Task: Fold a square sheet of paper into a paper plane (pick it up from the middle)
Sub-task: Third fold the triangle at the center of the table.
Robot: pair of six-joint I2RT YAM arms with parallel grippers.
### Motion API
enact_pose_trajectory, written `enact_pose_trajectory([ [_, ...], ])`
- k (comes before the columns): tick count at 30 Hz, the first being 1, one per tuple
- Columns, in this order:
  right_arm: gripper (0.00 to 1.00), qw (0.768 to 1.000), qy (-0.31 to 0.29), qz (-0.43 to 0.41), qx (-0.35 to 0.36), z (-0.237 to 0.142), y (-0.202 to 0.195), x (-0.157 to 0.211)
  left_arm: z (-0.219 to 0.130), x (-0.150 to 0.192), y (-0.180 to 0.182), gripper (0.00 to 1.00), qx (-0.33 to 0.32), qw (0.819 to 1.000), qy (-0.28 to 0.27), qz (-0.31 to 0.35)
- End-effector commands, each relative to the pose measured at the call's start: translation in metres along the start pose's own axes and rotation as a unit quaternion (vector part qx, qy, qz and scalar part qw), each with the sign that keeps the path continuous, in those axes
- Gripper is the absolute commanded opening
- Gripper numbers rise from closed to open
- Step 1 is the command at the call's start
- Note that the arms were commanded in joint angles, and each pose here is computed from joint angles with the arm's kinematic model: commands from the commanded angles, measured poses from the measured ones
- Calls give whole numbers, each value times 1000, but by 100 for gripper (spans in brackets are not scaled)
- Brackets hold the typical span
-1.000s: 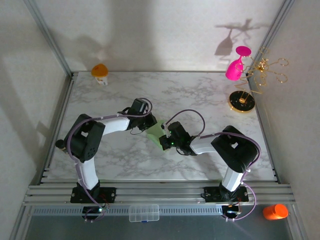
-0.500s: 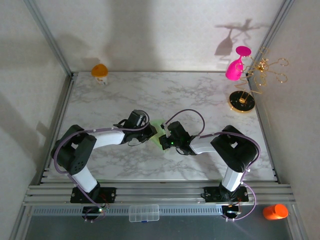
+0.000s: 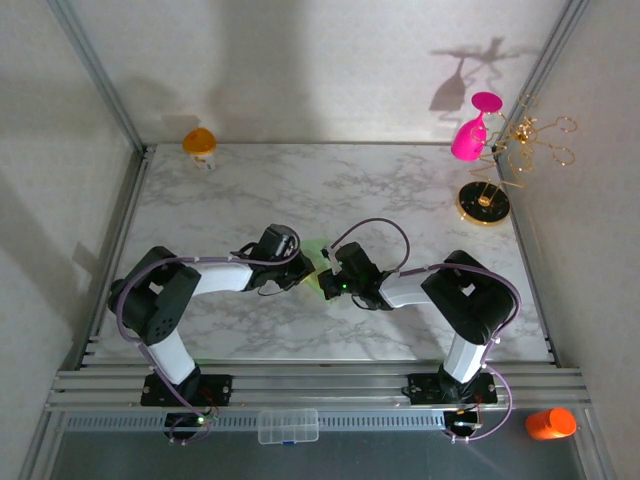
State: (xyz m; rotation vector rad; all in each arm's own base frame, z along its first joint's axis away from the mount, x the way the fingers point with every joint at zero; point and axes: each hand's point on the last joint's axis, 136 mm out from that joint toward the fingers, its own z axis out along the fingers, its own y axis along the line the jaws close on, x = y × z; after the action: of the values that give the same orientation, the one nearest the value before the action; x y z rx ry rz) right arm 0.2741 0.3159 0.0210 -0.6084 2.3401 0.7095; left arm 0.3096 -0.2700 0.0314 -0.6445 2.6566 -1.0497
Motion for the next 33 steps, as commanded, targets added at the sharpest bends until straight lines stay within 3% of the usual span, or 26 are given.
enact_pose_trajectory([
  [1, 6, 999, 41, 11, 30, 6, -17, 22, 4, 4, 7, 12, -6, 1000, 0, 1],
  [33, 9, 998, 40, 28, 27, 6, -16, 19, 12, 4, 38, 10, -53, 999, -3, -6],
])
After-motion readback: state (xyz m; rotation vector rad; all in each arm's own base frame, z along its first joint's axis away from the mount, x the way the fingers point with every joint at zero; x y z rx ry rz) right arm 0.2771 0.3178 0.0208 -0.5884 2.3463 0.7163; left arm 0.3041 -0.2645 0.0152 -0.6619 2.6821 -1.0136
